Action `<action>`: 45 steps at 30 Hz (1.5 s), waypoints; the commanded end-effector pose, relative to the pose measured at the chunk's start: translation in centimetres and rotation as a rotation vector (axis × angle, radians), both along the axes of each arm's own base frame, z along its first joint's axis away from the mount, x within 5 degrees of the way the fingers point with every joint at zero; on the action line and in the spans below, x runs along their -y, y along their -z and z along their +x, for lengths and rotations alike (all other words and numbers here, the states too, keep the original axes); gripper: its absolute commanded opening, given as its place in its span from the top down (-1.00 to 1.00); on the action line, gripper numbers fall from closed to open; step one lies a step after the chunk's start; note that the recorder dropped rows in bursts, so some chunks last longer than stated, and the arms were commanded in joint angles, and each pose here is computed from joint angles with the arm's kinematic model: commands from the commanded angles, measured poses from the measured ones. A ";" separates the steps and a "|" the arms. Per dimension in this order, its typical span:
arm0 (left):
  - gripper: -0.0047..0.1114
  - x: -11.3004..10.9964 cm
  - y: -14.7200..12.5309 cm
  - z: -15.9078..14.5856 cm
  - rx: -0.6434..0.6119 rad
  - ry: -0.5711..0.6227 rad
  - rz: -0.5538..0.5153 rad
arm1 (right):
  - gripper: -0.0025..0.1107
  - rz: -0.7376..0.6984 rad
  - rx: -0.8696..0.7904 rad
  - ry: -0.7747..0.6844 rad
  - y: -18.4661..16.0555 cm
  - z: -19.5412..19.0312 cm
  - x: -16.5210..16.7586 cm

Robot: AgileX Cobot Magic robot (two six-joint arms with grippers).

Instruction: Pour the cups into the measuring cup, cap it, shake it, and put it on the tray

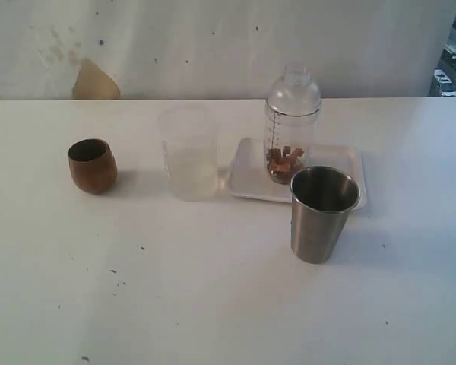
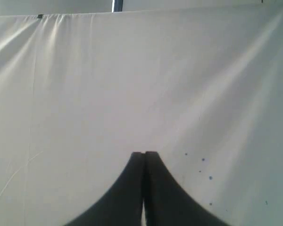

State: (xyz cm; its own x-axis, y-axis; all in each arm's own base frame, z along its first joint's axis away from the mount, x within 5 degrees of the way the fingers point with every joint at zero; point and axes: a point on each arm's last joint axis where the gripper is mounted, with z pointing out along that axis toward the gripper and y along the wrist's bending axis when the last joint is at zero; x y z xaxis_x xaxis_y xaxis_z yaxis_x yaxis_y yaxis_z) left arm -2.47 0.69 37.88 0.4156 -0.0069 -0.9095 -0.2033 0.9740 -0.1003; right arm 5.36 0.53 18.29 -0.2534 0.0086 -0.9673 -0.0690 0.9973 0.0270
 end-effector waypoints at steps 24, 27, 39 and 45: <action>0.92 -0.2 18.4 8.0 -0.474 0.128 -0.319 | 0.92 0.005 0.008 0.003 0.0 0.0 0.0; 0.92 -0.2 18.4 8.0 -0.472 0.128 -0.319 | 0.92 0.005 0.008 0.003 0.0 0.0 0.0; 0.92 -0.2 18.8 7.9 -0.613 0.056 0.158 | 0.92 0.005 0.008 0.003 0.0 0.0 0.0; 0.92 -0.2 18.8 7.9 -0.610 0.060 0.141 | 0.92 0.005 0.008 0.003 0.0 0.0 0.0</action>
